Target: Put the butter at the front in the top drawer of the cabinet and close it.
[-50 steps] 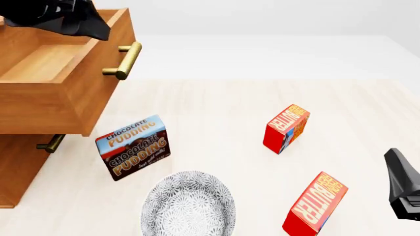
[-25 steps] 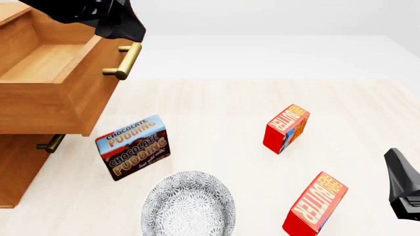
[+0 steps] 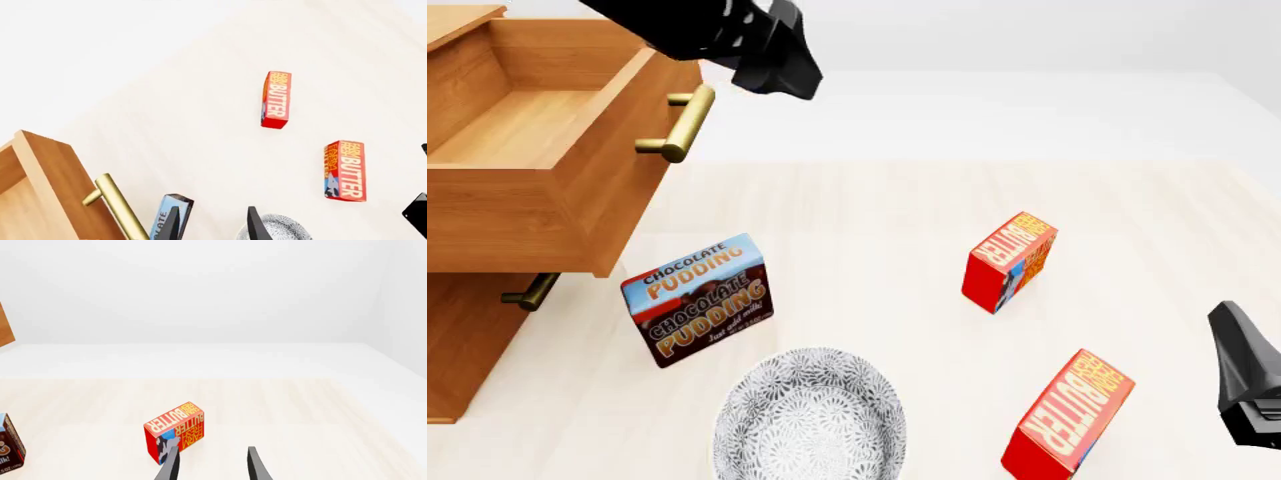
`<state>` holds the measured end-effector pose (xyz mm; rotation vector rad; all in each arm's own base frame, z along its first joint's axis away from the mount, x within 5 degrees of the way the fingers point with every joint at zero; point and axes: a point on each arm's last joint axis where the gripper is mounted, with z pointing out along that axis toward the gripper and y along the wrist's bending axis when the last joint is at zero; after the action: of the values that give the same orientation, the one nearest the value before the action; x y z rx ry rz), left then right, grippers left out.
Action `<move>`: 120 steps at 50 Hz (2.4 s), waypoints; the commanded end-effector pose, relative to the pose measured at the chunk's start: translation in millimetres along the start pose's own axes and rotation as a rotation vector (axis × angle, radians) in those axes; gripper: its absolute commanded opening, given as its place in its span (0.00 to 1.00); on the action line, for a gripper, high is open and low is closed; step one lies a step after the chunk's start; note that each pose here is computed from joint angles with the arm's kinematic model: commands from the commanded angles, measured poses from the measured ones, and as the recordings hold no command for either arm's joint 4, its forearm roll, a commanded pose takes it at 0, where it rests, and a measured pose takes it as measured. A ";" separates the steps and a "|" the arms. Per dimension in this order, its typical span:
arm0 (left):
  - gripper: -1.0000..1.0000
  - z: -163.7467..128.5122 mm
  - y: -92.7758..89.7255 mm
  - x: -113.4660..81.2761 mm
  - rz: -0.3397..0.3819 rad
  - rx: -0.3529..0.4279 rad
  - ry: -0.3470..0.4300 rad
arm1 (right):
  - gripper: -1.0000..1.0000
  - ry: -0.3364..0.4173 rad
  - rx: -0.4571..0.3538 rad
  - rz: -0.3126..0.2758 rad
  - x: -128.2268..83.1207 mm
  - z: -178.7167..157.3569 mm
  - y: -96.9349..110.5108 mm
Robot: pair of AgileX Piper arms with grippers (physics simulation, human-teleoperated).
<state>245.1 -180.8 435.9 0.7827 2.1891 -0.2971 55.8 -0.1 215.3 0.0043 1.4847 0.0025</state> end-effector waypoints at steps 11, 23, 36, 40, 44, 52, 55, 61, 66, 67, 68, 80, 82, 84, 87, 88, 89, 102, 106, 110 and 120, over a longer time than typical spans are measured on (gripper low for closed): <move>1.00 55.2 -34.1 -15.3 0.026 0.073 0.016 | 1.00 0.000 0.000 -0.001 0.3 0.0 0.0; 1.00 79.4 -43.1 -16.0 0.017 0.087 0.012 | 1.00 0.000 0.000 -0.001 0.3 0.0 0.0; 1.00 105.7 -47.2 -17.2 0.009 0.090 0.013 | 1.00 0.000 0.000 -0.001 0.3 0.0 0.0; 1.00 114.6 -50.0 -17.1 0.007 0.093 0.019 | 1.00 0.000 0.000 -0.001 0.3 0.0 0.0; 1.00 124.4 -56.4 -17.9 0.001 0.103 0.021 | 1.00 0.000 0.000 -0.001 0.3 0.0 0.0; 1.00 143.1 -64.8 -18.4 -0.001 0.113 0.031 | 1.00 0.000 0.000 -0.001 0.3 0.0 0.0; 1.00 150.0 -68.1 -18.1 -0.004 0.117 0.034 | 1.00 0.000 0.000 -0.001 0.3 0.0 0.0; 1.00 160.1 -74.3 -18.7 -0.010 0.125 0.036 | 1.00 0.000 0.000 -0.001 0.3 0.0 0.0; 1.00 164.8 -77.5 -18.9 -0.011 0.129 0.036 | 1.00 0.000 0.000 -0.001 0.3 0.0 0.0; 1.00 164.8 -77.5 -18.9 -0.011 0.129 0.036 | 1.00 0.000 0.000 -0.001 0.3 0.0 0.0; 1.00 168.1 -79.6 -17.9 -0.013 0.131 0.039 | 1.00 0.000 0.000 -0.001 0.3 0.0 0.0; 1.00 186.1 -90.2 -15.3 -0.020 0.143 0.057 | 1.00 0.000 0.000 -0.001 0.3 0.0 0.0; 1.00 188.5 -91.3 -14.8 -0.022 0.144 0.059 | 1.00 0.000 0.000 -0.001 0.3 0.0 0.0; 1.00 191.9 -92.8 -15.0 -0.023 0.145 0.063 | 1.00 0.000 0.000 -0.001 0.3 0.0 0.0; 1.00 194.7 -93.3 -15.8 -0.026 0.144 0.065 | 1.00 0.000 0.000 -0.001 0.3 0.0 0.0; 1.00 195.5 -95.5 -16.0 -0.029 0.147 0.065 | 1.00 0.000 0.000 -0.001 0.3 0.0 0.0; 1.00 195.5 -95.5 -16.0 -0.029 0.147 0.065 | 1.00 0.000 0.000 -0.001 0.3 0.0 0.0; 1.00 216.5 -96.8 -16.0 -0.043 0.142 0.084 | 1.00 0.000 0.000 -0.001 0.3 0.0 0.0; 1.00 223.4 -96.5 -15.1 -0.051 0.140 0.087 | 1.00 0.000 0.000 -0.001 0.3 0.0 0.0; 1.00 227.5 -96.0 -15.6 -0.050 0.138 0.090 | 1.00 0.000 0.000 -0.001 0.3 0.0 0.0; 1.00 242.8 -97.8 -10.9 -0.057 0.135 0.108 | 1.00 0.000 0.000 -0.001 0.3 0.0 0.0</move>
<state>328.8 -362.9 291.6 0.8322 2.2958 -0.4493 55.8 -0.1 215.3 0.0044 1.4848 0.0025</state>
